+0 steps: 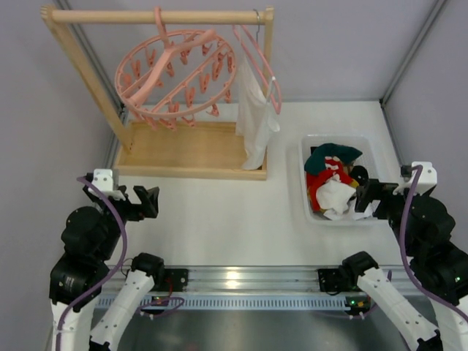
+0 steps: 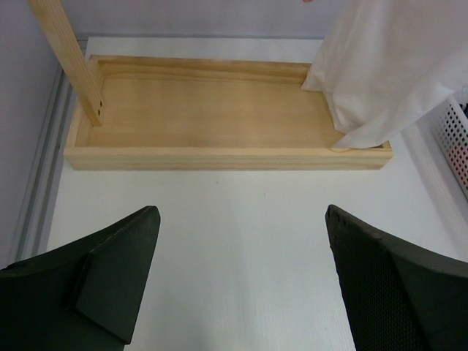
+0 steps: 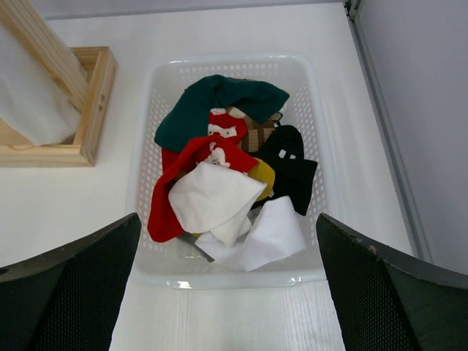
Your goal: Remove the socks clipped to the hanger
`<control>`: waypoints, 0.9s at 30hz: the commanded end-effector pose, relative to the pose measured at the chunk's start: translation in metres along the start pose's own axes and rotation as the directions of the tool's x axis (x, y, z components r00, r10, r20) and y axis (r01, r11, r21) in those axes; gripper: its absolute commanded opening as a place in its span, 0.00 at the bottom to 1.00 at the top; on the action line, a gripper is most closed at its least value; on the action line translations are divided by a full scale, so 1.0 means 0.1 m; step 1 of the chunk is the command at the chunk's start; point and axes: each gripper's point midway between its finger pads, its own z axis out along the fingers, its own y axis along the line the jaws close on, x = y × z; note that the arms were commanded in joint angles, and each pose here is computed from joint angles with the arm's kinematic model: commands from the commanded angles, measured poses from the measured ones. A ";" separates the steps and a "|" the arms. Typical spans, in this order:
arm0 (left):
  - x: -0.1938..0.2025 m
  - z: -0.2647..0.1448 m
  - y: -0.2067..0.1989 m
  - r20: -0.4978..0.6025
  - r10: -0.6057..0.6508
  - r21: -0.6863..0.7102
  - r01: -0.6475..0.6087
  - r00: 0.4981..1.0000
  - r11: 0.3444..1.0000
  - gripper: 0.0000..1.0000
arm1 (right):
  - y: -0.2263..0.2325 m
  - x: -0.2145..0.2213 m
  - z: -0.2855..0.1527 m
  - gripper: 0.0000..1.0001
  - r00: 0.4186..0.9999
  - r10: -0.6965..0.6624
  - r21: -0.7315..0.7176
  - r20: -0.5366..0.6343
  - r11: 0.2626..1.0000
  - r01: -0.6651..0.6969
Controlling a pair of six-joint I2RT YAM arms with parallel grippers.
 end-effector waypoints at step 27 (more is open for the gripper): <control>0.02 -0.18 -0.03 -0.059 0.040 0.034 -0.038 0.997 0.999 0.98 | -0.11 -0.08 -0.38 0.99 0.999 -0.002 -0.036 0.039 0.999 0.004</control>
